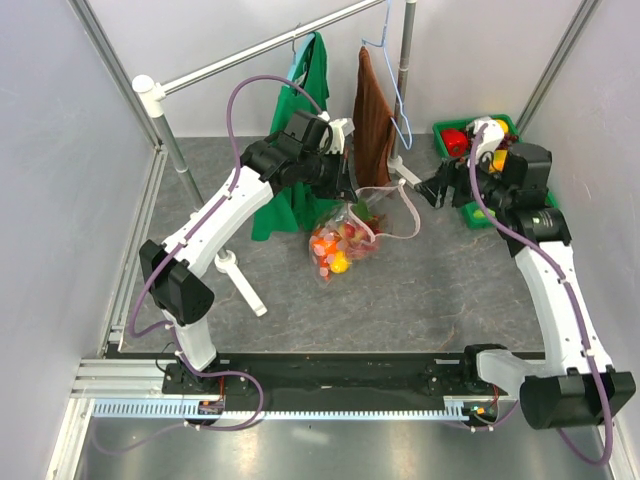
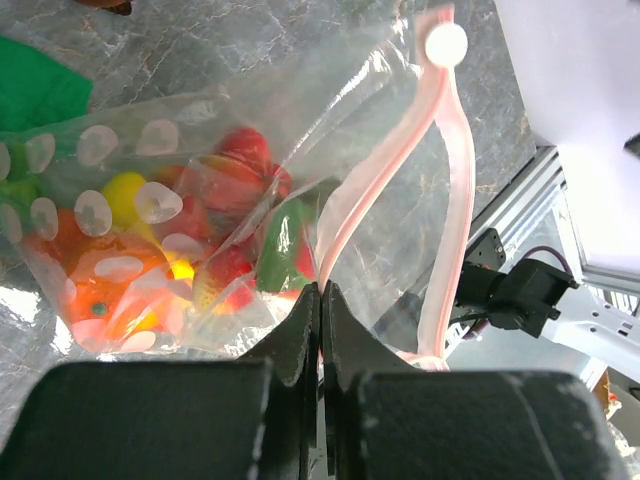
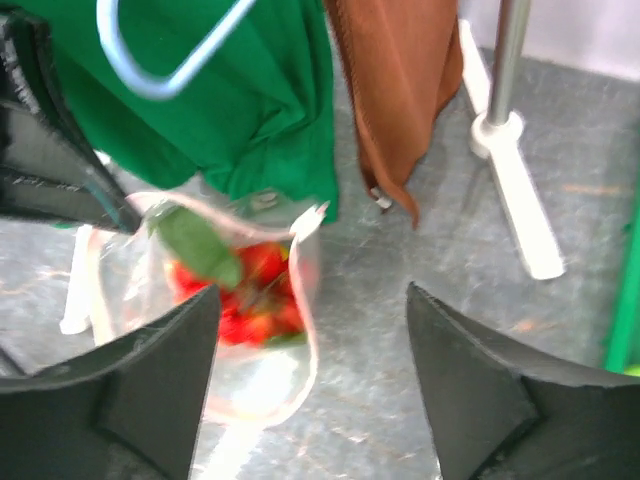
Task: Place the food in the zip-top bag and seal the zipper
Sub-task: Place the fake fruit in the zipper food storage bag, then adjust the zipper food storage bag at the center of the board.
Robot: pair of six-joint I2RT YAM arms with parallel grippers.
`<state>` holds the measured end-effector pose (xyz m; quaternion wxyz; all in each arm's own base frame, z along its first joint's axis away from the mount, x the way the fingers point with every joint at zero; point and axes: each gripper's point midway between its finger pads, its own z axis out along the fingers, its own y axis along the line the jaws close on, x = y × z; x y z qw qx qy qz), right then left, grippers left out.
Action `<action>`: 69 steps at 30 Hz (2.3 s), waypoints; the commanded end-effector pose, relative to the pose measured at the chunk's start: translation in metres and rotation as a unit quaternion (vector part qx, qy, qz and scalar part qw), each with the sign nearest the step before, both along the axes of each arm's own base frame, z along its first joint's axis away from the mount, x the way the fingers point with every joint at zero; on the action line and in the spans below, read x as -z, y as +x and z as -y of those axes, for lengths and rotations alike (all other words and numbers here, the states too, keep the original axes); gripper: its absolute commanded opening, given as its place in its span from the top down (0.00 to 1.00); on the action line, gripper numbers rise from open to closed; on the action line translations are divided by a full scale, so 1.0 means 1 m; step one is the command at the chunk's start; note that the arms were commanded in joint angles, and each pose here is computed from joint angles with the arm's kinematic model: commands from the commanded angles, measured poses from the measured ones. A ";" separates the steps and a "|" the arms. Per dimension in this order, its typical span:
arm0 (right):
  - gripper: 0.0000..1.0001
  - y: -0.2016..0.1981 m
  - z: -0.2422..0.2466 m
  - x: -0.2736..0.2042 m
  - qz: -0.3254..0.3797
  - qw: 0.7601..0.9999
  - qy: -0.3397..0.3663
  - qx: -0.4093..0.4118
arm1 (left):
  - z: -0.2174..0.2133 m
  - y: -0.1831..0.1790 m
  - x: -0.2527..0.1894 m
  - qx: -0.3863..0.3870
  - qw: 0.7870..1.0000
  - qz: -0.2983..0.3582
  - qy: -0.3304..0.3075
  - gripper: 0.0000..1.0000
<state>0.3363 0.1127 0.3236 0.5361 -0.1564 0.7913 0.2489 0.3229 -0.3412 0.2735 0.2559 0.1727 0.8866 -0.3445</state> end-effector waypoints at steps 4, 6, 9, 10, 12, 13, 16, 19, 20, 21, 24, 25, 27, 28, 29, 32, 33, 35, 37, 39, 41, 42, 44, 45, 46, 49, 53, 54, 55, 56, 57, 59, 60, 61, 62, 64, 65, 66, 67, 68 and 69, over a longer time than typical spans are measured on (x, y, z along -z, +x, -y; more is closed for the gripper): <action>0.27 -0.037 -0.013 0.046 -0.102 0.992 0.071 -0.013 | 0.000 -0.001 -0.024 -0.005 0.999 0.009 -0.036 0.98; 0.28 -0.038 -0.012 0.064 -0.124 0.990 0.068 -0.005 | -0.001 -0.001 -0.024 -0.005 0.999 0.009 -0.036 0.98; 0.32 -0.035 -0.011 0.078 -0.145 0.987 0.063 -0.002 | -0.001 -0.002 -0.025 -0.003 0.999 0.012 -0.036 0.98; 0.32 -0.033 -0.010 0.081 -0.150 0.987 0.062 0.003 | -0.001 -0.003 -0.026 0.000 0.999 0.012 -0.038 0.98; 0.37 -0.031 -0.011 0.090 -0.170 0.983 0.065 0.002 | -0.001 -0.005 -0.025 0.003 0.999 0.010 -0.038 0.98; 0.41 -0.032 -0.012 0.093 -0.178 0.982 0.066 -0.002 | -0.001 -0.006 -0.027 0.005 0.999 0.010 -0.040 0.98; 0.57 -0.038 -0.017 0.099 -0.201 0.977 0.071 -0.016 | 0.001 -0.015 -0.028 0.029 0.998 0.011 -0.046 0.98; 0.99 -0.049 -0.029 0.084 -0.190 0.975 0.092 -0.065 | 0.000 -0.027 -0.037 0.051 0.997 0.037 -0.047 0.98; 1.00 -0.054 -0.034 0.076 -0.181 0.974 0.101 -0.086 | -0.003 -0.032 -0.042 0.054 0.996 0.049 -0.048 0.98; 1.00 -0.059 -0.037 0.063 -0.164 0.976 0.109 -0.096 | -0.003 -0.036 -0.043 0.059 0.996 0.057 -0.046 0.98; 1.00 -0.069 -0.044 0.025 -0.115 0.977 0.134 -0.120 | -0.013 -0.038 -0.056 0.051 0.994 0.094 -0.038 0.98; 1.00 -0.073 -0.047 0.014 -0.116 0.974 0.153 -0.122 | -0.019 -0.033 -0.061 0.033 0.993 0.112 -0.028 0.98; 1.00 -0.079 -0.052 -0.012 -0.096 0.969 0.175 -0.142 | -0.030 -0.029 -0.077 0.014 0.989 0.148 -0.019 0.98; 1.00 -0.079 -0.053 -0.018 -0.099 0.967 0.187 -0.140 | -0.036 -0.025 -0.081 0.000 0.987 0.163 -0.008 0.98; 1.00 -0.078 -0.053 -0.025 -0.095 0.968 0.188 -0.139 | -0.040 -0.024 -0.087 -0.006 0.985 0.174 -0.004 0.98; 1.00 -0.069 -0.052 -0.019 -0.106 0.969 0.183 -0.132 | -0.043 -0.029 -0.084 0.004 0.981 0.194 0.025 0.98; 1.00 -0.066 -0.051 -0.014 -0.111 0.969 0.178 -0.129 | -0.039 -0.034 -0.078 0.018 0.979 0.200 0.040 0.98; 1.00 -0.057 -0.050 0.004 -0.134 0.969 0.171 -0.120 | -0.035 -0.035 -0.058 0.025 0.979 0.191 0.073 0.98; 1.00 -0.052 -0.048 0.019 -0.152 0.968 0.162 -0.113 | -0.031 -0.031 -0.041 0.022 0.979 0.178 0.096 0.98; 1.00 -0.045 -0.044 0.034 -0.157 0.972 0.140 -0.102 | -0.027 -0.028 -0.032 0.016 0.981 0.165 0.100 0.98; 1.00 -0.039 -0.038 0.039 -0.149 0.978 0.118 -0.088 | -0.022 -0.022 -0.028 0.010 0.982 0.157 0.100 0.98; 1.00 -0.036 -0.035 0.039 -0.147 0.980 0.112 -0.078 | -0.019 -0.021 -0.027 0.006 0.984 0.152 0.096 0.98; 1.00 -0.033 -0.034 0.032 -0.134 0.982 0.107 -0.080 | -0.012 -0.018 -0.026 0.006 0.985 0.147 0.090 0.98; 1.00 -0.032 -0.035 0.029 -0.131 0.982 0.107 -0.081 | -0.011 -0.018 -0.027 0.002 0.986 0.145 0.087 0.98; 1.00 -0.033 -0.036 0.025 -0.128 0.982 0.111 -0.088 | -0.011 -0.017 -0.031 -0.001 0.985 0.149 0.083 0.98; 1.00 -0.041 -0.044 0.009 -0.116 0.978 0.121 -0.123 | -0.021 -0.018 -0.044 -0.006 0.981 0.173 0.083 0.98; 1.00 -0.066 -0.057 -0.001 -0.110 0.967 0.135 -0.184 | -0.035 -0.043 -0.058 0.027 0.979 0.190 0.071 0.98; 1.00 -0.076 -0.065 -0.004 -0.111 0.962 0.140 -0.208 | -0.041 -0.054 -0.070 0.034 0.978 0.197 0.059 0.98; 1.00 -0.083 -0.068 -0.010 -0.104 0.960 0.141 -0.217 | -0.044 -0.058 -0.068 0.039 0.978 0.196 0.059 0.98; 1.00 -0.088 -0.071 -0.014 -0.102 0.958 0.142 -0.226 | -0.047 -0.061 -0.071 0.042 0.977 0.202 0.058 0.98; 1.00 -0.095 -0.075 -0.018 -0.098 0.955 0.144 -0.240 | -0.051 -0.065 -0.074 0.042 0.976 0.206 0.056 0.98; 1.00 -0.100 -0.077 -0.028 -0.094 0.954 0.148 -0.243 | -0.056 -0.068 -0.082 0.041 0.974 0.214 0.053 0.98; 1.00 -0.099 -0.077 -0.029 -0.094 0.955 0.148 -0.237 | -0.058 -0.069 -0.081 0.041 0.975 0.212 0.057 0.98; 1.00 -0.094 -0.075 -0.028 -0.099 0.958 0.147 -0.225 | -0.056 -0.067 -0.080 0.039 0.975 0.209 0.061 0.98; 1.00 -0.091 -0.074 -0.025 -0.099 0.960 0.142 -0.221 | -0.055 -0.066 -0.078 0.041 0.975 0.208 0.063 0.98; 1.00 -0.075 -0.068 -0.011 -0.114 0.969 0.125 -0.179 | -0.049 -0.059 -0.072 0.039 0.976 0.202 0.069 0.98; 1.00 -0.068 -0.064 -0.005 -0.110 0.973 0.108 -0.169 | -0.047 -0.056 -0.070 0.036 0.977 0.197 0.070 0.98; 1.00 -0.063 -0.059 0.005 -0.123 0.976 0.095 -0.154 | -0.044 -0.054 -0.070 0.035 0.978 0.195 0.069 0.98; 1.00 -0.048 -0.051 0.018 -0.130 0.981 0.072 -0.125 | -0.040 -0.050 -0.068 0.033 0.978 0.194 0.067 0.98; 1.00 -0.041 -0.046 0.025 -0.125 0.984 0.054 -0.118 | -0.036 -0.045 -0.060 0.028 0.980 0.185 0.072 0.98; 1.00 -0.034 -0.039 0.030 -0.126 0.986 0.046 -0.102 | -0.033 -0.042 -0.058 0.025 0.980 0.183 0.072 0.98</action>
